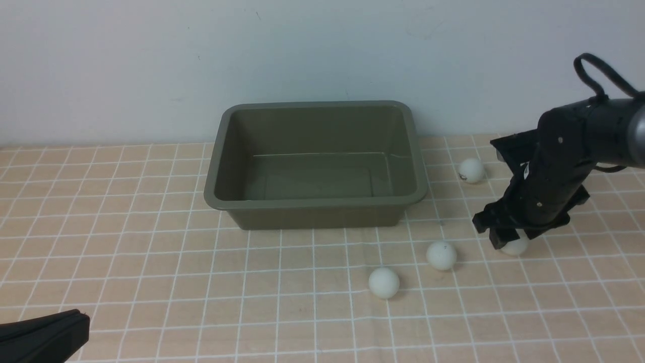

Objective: Put the table tennis balls into the box on the light coffee tablecloth.
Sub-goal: 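Reach for and grasp a ping pong ball on the table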

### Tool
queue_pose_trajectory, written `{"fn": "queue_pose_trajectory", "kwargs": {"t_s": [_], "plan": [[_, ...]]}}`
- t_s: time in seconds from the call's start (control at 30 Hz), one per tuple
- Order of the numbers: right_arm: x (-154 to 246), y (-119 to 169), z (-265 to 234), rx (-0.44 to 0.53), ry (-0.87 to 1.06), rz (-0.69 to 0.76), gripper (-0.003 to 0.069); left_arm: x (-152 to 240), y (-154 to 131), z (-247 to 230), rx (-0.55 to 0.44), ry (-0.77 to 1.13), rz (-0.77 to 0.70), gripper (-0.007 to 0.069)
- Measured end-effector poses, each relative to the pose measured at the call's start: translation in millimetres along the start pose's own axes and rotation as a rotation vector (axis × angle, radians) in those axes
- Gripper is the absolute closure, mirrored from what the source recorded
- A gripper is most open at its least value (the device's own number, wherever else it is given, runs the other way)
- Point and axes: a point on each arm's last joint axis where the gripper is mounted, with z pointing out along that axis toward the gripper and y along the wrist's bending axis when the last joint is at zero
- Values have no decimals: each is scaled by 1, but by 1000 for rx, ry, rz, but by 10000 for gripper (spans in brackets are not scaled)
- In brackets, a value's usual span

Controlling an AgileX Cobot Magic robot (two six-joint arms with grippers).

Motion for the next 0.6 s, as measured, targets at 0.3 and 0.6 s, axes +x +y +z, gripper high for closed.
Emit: {"fn": "queue_pose_trajectory", "kwargs": {"t_s": [0.3,0.6], "plan": [[-4,-1,-4,1,4,3,299,0,0,0,0,0,0,694],[-51,1,-59,-70,-121,52,299,-1,1,0,-6,-8,1,694]]}}
